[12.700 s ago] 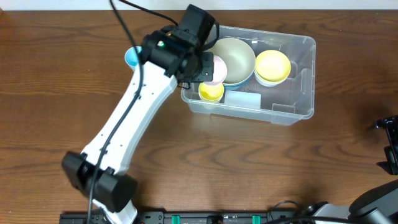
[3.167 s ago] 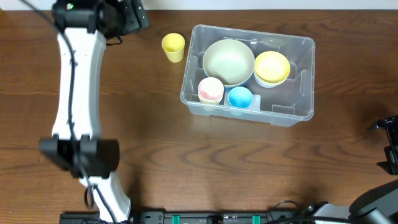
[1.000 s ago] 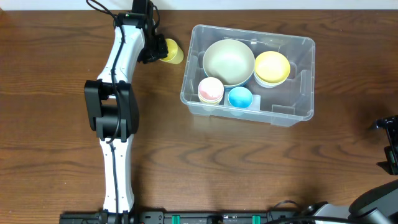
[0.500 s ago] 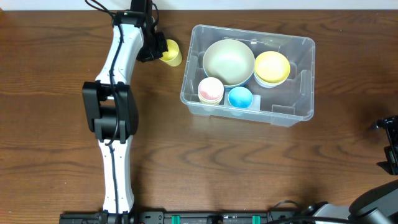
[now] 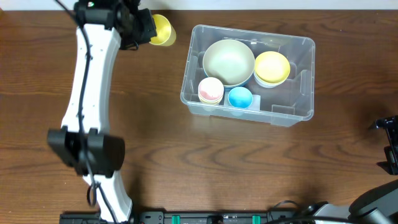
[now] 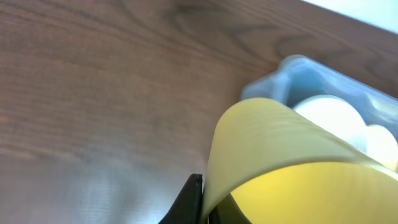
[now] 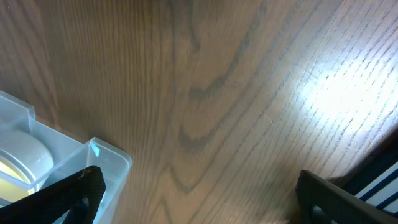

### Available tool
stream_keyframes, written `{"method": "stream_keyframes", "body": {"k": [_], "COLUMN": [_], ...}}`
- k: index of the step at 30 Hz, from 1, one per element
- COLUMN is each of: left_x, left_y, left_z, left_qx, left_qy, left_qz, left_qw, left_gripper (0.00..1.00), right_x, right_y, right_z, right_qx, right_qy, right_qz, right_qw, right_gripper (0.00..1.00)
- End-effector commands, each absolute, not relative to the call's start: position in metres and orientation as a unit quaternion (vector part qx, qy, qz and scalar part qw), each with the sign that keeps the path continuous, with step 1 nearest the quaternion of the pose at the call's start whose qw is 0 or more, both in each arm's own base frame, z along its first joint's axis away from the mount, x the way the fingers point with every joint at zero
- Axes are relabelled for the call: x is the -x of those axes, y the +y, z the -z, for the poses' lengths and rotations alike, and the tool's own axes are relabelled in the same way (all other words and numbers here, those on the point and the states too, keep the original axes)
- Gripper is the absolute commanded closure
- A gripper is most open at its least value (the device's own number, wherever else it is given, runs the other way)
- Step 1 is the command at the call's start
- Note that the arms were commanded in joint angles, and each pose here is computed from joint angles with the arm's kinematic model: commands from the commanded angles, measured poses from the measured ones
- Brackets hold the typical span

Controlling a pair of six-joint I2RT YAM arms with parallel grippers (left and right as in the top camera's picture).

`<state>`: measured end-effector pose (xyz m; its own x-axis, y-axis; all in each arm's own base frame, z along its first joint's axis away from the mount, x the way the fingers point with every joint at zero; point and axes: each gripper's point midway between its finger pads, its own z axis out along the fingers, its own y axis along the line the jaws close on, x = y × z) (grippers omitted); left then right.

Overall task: Pack container
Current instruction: 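Lower the yellow cup onto the blue cup in the bin and release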

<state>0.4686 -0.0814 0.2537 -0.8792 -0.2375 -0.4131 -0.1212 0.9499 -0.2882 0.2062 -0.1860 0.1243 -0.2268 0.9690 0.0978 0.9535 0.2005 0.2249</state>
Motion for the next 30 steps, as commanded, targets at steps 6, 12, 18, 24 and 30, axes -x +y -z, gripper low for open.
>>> {"method": "stream_keyframes", "body": {"k": [6,12,18,24,30], "left_x": [-0.388,-0.349,-0.325,-0.329,-0.351], "left_y": [-0.16,-0.226,-0.274,-0.295,-0.304], "left_z": [-0.315,-0.3,-0.275,-0.239,-0.199], "left_qx": [-0.053,-0.139,-0.2,-0.217,-0.211], "left_qy": [0.957,0.957,0.954,0.958,0.964], "left_qz": [0.148,0.158,0.153,0.131,0.109], "left_qw": [0.244,0.2,0.164,0.134,0.119], "left_gripper": [0.94,0.94,0.94,0.94,0.94], "right_x": [-0.206,-0.206,-0.206,-0.206,-0.206], "right_y": [-0.186,-0.186,-0.186,-0.186,-0.186], "right_z": [-0.129,-0.129,-0.129,-0.129,-0.129], "right_qx": [-0.627,-0.627,-0.627,-0.627,-0.627], "right_qy": [0.769,0.769,0.769,0.769,0.769], "right_qz": [-0.119,-0.12,-0.12,-0.12,-0.12], "right_qw": [0.041,0.041,0.041,0.041,0.041], "right_gripper": [0.01,0.01,0.01,0.01,0.01]}}
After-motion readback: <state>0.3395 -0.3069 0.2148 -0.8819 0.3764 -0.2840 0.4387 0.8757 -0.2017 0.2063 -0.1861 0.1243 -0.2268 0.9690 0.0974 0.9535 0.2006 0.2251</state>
